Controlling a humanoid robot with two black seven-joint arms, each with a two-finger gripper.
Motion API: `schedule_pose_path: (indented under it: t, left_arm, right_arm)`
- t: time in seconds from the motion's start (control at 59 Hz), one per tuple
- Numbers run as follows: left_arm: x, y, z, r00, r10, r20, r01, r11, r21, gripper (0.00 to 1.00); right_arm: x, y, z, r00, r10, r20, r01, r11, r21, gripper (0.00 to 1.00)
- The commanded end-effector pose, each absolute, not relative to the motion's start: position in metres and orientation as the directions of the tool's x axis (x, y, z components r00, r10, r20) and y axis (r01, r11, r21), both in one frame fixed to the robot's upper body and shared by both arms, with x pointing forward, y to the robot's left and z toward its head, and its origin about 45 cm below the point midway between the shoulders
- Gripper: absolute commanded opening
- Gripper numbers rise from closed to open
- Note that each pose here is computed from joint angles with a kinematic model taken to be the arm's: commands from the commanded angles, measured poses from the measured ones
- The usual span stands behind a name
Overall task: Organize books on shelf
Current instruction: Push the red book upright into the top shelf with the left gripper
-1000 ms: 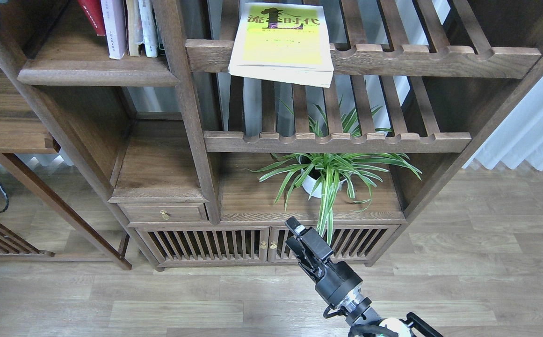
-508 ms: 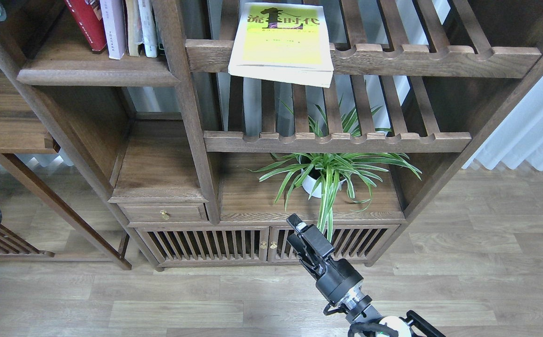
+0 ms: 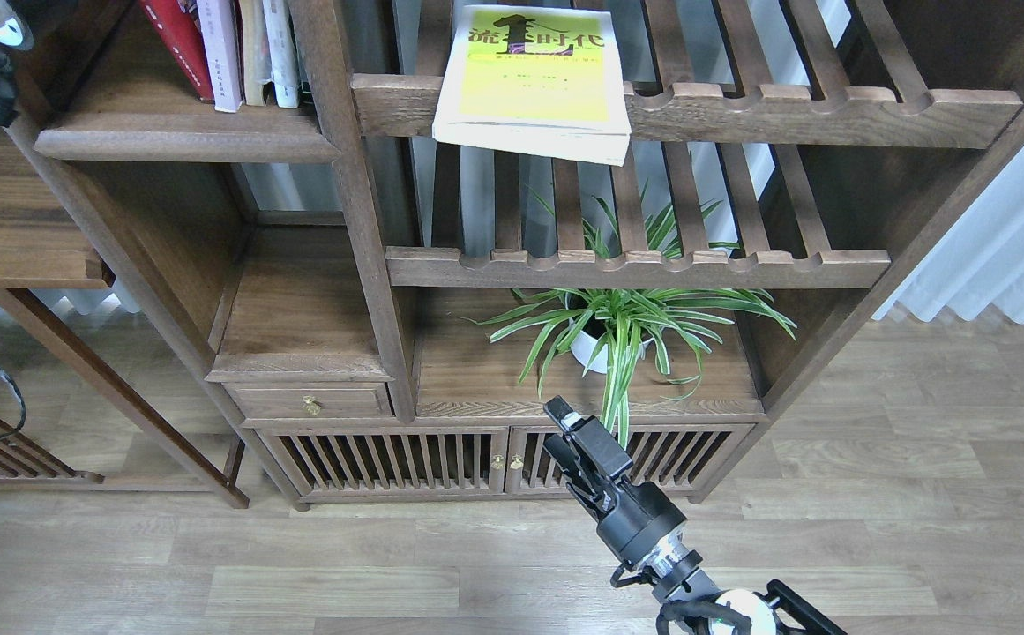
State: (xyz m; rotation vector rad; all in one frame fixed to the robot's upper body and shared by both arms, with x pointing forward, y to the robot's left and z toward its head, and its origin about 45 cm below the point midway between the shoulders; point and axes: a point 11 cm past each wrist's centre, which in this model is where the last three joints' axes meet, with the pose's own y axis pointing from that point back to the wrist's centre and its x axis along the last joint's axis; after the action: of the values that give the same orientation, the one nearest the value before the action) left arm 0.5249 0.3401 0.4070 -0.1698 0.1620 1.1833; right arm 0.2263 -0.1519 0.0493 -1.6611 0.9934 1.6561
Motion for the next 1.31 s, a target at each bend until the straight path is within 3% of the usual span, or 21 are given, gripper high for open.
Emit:
schedule_pose_path:
  t: [0.0,0.492,1.288]
  left_arm:
    - [0.524,0.341,0.401,0.367,0.905,-0.215,-0.929,0.369,-0.033,0.07]
    - [0.520,0.342,0.390,0.366,0.890,-0.270,-0.898,0.414,0.148,0.01]
    - [0.522,0.349,0.461,0.374,0.921,-0.112,-0.916,0.386,0.112,0.00]
  right_arm:
    - [0.227,-0.152,0.050,-0.050,-0.099,-0.994,-0.829,-0.550,0.097,0.99]
    - [0.227,-0.151,0.050,-0.048,-0.101,-0.994,-0.828,-0.553,0.096,0.99]
    - [0.231,-0.150,0.053,-0.037,-0.100,-0.994,-0.826,-0.557,0.087,0.99]
